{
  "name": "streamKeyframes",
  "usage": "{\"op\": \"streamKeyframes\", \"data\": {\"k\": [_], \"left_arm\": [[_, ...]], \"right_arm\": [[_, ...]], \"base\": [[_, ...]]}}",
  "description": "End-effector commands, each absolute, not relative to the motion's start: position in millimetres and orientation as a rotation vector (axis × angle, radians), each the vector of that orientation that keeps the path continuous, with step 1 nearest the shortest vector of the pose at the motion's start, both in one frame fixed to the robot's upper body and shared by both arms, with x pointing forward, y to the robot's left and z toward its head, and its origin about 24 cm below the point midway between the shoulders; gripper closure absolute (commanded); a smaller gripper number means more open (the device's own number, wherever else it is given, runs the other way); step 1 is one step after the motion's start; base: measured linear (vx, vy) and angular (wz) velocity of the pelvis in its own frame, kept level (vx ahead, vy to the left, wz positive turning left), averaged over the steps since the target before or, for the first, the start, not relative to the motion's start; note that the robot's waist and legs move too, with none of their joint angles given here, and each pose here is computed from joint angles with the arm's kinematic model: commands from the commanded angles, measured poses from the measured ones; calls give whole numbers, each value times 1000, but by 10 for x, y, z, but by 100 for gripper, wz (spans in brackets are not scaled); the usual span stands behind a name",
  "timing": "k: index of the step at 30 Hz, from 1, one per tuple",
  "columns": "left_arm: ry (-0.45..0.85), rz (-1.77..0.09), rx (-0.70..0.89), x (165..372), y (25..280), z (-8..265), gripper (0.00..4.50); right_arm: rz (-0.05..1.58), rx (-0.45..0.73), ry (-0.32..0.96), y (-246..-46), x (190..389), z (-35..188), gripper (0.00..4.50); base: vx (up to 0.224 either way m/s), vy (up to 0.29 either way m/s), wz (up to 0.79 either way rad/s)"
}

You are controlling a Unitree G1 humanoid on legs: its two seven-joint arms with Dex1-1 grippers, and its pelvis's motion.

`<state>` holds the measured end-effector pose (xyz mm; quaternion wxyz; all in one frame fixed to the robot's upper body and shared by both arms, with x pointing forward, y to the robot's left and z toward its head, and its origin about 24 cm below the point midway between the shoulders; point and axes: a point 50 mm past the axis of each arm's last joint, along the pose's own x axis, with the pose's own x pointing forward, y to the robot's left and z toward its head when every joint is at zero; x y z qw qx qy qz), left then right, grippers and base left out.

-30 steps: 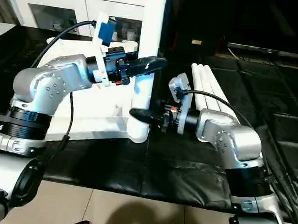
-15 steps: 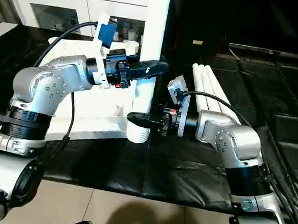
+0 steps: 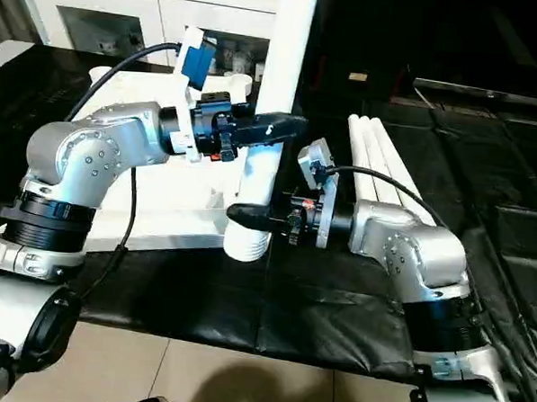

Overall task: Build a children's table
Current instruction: Pick table leg

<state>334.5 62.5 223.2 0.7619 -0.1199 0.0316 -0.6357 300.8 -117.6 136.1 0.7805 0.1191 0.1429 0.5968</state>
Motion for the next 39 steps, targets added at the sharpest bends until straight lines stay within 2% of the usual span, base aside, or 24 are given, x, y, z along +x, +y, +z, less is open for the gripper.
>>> {"op": "streamKeyframes", "data": {"k": [1,7,8,12,14,16,25,26,29,31,39], "left_arm": [[16,-1438,-247,3280,548,2387,268],[19,-1430,-246,3281,561,2383,268],[19,-1429,-246,3281,565,2383,268],[20,-1429,-245,3281,569,2384,268],[21,-1430,-243,3279,570,2382,268],[23,-1430,-238,3279,571,2373,268],[23,-1439,-228,3268,561,2378,268],[22,-1440,-228,3267,560,2379,268],[22,-1454,-228,3250,547,2389,268],[25,-1458,-228,3243,540,2386,268],[38,-1439,-265,3252,518,2403,268]], "right_arm": [[1245,248,293,-1201,3045,1384,255],[1278,224,277,-1188,3032,1405,256],[1277,235,270,-1194,3042,1410,200],[1269,234,261,-1203,3057,1418,180],[1272,241,261,-1202,3057,1422,144],[1280,251,273,-1200,3053,1419,142],[1284,247,294,-1210,3039,1384,142],[1282,247,295,-1212,3041,1383,170],[1275,265,298,-1215,3052,1380,176],[1277,275,299,-1213,3053,1380,207],[1267,293,287,-1188,3060,1365,246]], "base": [[0,0,0],[0,0,0],[0,0,0],[0,0,0],[0,0,0],[0,0,0],[0,0,0],[0,0,0],[0,0,0],[0,0,0],[0,0,0]]}}
